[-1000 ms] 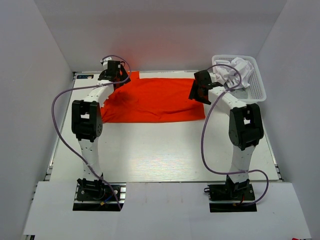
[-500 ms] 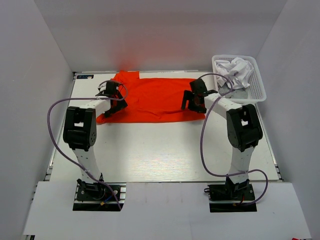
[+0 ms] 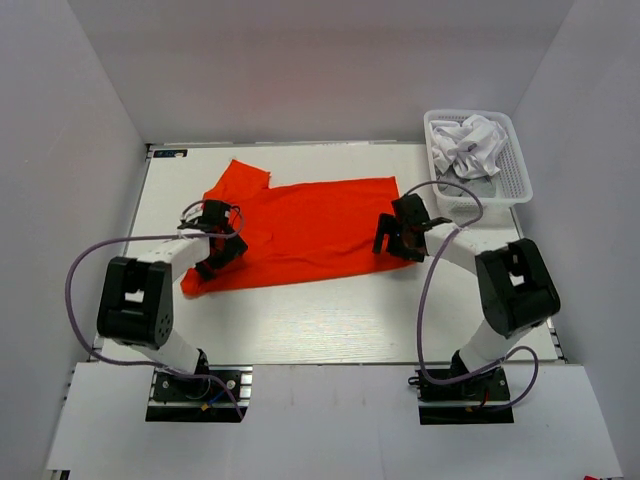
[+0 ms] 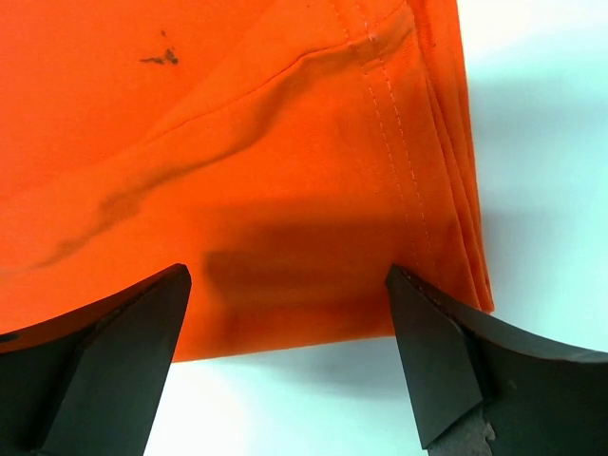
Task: Fold and stack the t-shirts
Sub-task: Fold the flattened tshirt in 1/3 of the way, then grap the side of the flattened tshirt furthest away from the robot with both arms
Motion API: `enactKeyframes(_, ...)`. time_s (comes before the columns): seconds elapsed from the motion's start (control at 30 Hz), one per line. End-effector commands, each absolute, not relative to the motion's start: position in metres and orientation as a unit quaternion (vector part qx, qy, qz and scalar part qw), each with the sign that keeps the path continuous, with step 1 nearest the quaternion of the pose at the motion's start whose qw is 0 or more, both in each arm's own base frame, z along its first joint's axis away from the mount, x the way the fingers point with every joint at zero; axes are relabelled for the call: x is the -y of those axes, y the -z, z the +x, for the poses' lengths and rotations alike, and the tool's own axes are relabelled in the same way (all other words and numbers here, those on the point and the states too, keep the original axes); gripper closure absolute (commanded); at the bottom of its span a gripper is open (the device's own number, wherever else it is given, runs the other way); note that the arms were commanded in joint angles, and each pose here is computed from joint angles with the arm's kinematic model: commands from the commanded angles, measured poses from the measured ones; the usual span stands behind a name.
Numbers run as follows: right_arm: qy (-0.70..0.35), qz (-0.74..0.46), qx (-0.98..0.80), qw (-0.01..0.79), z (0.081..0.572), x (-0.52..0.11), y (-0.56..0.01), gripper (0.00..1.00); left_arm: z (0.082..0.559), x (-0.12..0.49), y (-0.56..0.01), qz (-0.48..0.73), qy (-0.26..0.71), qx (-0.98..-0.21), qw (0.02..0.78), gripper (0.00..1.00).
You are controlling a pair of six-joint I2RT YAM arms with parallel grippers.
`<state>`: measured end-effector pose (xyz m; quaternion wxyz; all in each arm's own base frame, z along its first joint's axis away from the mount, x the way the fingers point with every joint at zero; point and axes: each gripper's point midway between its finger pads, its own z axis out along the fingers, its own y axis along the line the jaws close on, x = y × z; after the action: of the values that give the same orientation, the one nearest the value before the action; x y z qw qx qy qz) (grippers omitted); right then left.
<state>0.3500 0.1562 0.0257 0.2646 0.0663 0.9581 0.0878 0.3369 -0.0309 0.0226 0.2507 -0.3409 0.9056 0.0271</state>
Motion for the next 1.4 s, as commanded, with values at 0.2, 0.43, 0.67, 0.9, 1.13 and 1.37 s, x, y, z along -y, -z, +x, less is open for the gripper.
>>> enactKeyframes(0.2, -0.047, 0.032, -0.967, 0.247, 0.286, -0.139, -0.061, 0.10, 0.245, 0.037, -0.062, -0.374, 0.011, -0.901, 0.220, 0.00)
enactKeyframes(0.43, -0.056, 0.033, -0.932, 0.357, 0.347, -0.148, -0.117, 0.10, 0.344, 0.037, -0.137, -0.321, 0.037, -0.878, 0.353, 0.00)
enactKeyframes(0.67, -0.001, 0.079, -0.920, 0.383, 0.437, -0.140, -0.128, 0.10, 0.471, 0.025, -0.186, -0.280, -0.023, -0.872, 0.401, 0.00)
enactKeyframes(0.9, -0.024, 0.054, -0.916, 0.398, 0.517, -0.156, -0.140, 0.10, 0.580, 0.017, -0.154, -0.237, -0.093, -0.886, 0.388, 0.03)
enactKeyframes(1.13, -0.016, 0.046, -0.922, 0.384, 0.557, -0.149, -0.106, 0.10, 0.617, 0.013, -0.103, -0.214, -0.068, -0.883, 0.412, 0.03)
enactKeyframes(1.37, -0.012, 0.052, -0.919, 0.391, 0.577, -0.138, -0.088, 0.10, 0.637, 0.007, -0.081, -0.188, -0.082, -0.884, 0.419, 0.13)
